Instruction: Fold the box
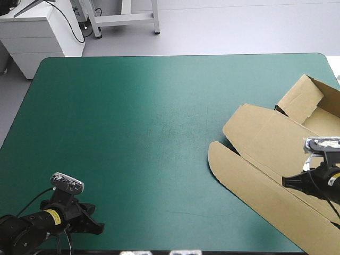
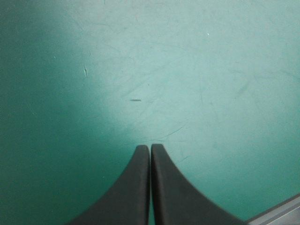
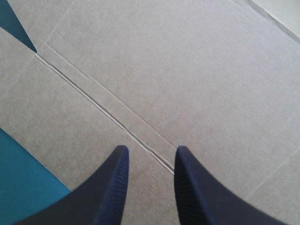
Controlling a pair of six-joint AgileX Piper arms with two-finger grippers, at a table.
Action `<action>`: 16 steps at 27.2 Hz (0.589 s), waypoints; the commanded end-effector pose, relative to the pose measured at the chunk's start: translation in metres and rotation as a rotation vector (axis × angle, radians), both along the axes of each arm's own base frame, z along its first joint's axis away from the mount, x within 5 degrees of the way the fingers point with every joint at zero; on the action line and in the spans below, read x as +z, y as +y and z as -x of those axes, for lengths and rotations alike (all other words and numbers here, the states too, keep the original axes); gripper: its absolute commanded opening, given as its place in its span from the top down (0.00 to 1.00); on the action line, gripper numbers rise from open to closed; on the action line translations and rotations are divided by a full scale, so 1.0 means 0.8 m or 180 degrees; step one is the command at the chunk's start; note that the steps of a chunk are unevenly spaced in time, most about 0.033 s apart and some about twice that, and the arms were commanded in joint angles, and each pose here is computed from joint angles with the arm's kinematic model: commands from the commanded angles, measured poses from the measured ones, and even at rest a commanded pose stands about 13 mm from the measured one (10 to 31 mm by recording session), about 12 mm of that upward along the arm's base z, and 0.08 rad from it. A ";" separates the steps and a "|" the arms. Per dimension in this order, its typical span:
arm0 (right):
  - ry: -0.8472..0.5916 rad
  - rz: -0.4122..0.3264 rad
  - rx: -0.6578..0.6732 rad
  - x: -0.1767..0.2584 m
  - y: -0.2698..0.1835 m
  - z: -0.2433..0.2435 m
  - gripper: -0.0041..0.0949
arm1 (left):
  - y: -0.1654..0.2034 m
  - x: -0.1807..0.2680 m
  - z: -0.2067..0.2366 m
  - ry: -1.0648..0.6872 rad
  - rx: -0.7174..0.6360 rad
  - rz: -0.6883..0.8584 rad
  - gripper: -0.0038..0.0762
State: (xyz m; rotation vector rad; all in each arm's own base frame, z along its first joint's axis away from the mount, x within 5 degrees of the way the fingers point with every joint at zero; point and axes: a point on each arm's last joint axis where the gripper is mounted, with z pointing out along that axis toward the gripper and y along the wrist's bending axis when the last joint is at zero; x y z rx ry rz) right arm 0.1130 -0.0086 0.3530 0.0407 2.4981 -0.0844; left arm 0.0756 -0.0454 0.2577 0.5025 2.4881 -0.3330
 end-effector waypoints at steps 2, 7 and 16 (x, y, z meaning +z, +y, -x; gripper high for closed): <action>-0.0260 0.0083 0.0119 -0.019 0.002 0.020 0.66 | -0.004 0.013 -0.006 -0.0230 -0.0069 0.0071 0.96; -0.0348 0.0015 0.0362 -0.057 0.010 0.038 0.69 | -0.004 0.013 -0.006 -0.0225 -0.0068 0.0083 0.96; -0.0680 -0.0221 0.0635 -0.095 0.024 0.055 0.82 | -0.005 0.013 -0.005 -0.0199 -0.0064 0.0122 0.96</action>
